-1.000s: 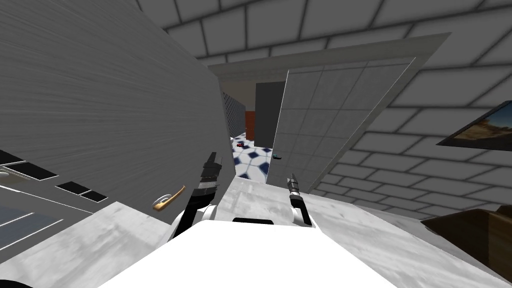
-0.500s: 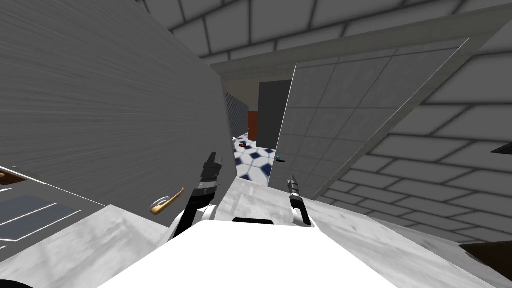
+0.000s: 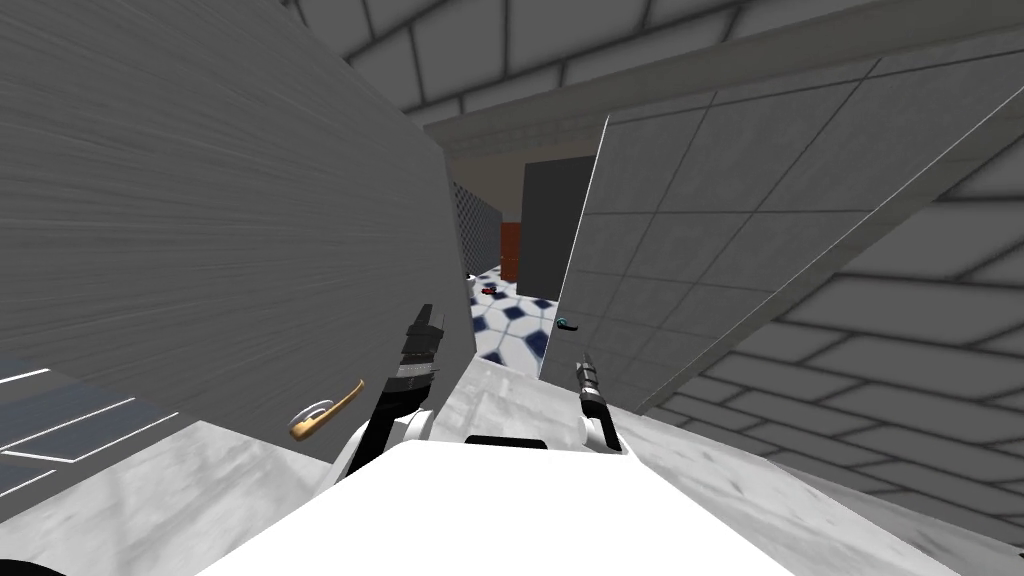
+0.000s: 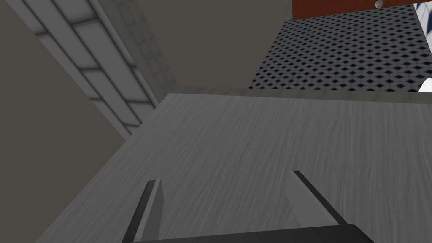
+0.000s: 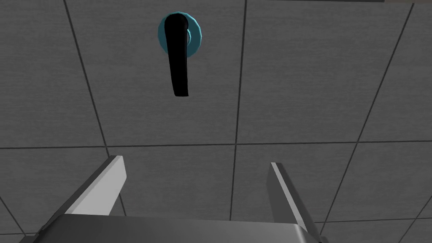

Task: Pull the door open

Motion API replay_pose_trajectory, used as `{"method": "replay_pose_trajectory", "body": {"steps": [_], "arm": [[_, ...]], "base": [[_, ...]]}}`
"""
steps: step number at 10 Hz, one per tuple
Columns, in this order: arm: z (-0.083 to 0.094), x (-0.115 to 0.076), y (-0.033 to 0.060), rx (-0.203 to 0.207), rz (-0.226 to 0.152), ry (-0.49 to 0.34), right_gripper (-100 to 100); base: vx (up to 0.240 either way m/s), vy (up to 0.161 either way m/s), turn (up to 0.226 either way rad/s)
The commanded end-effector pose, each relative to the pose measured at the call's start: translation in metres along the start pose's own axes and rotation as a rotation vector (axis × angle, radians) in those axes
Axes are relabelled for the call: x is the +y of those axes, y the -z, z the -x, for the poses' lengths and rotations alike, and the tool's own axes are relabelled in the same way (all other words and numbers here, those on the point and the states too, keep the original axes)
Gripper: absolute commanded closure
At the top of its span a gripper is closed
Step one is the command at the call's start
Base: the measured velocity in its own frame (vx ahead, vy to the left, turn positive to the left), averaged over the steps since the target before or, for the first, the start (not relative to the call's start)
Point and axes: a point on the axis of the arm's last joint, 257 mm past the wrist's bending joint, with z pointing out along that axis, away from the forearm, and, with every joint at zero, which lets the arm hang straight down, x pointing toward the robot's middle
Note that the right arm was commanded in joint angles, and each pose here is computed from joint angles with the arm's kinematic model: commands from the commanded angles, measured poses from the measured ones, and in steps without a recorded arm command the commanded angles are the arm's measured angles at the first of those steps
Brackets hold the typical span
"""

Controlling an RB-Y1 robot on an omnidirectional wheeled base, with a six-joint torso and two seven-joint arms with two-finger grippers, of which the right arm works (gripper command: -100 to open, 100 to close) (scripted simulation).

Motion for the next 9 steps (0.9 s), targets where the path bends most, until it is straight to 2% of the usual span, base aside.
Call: {"method": "replay_pose_trajectory", "body": {"steps": [1,9], "arm": [[0.003,-0.005,0.0002,-0.009,-0.010,0.004,-100],[0.019,-0.028,0.0019,-0.049,-0.058,0.024,-100]], "base": [[0.087,-0.029,0.082],[0.078,-0.020,0.068]]}}
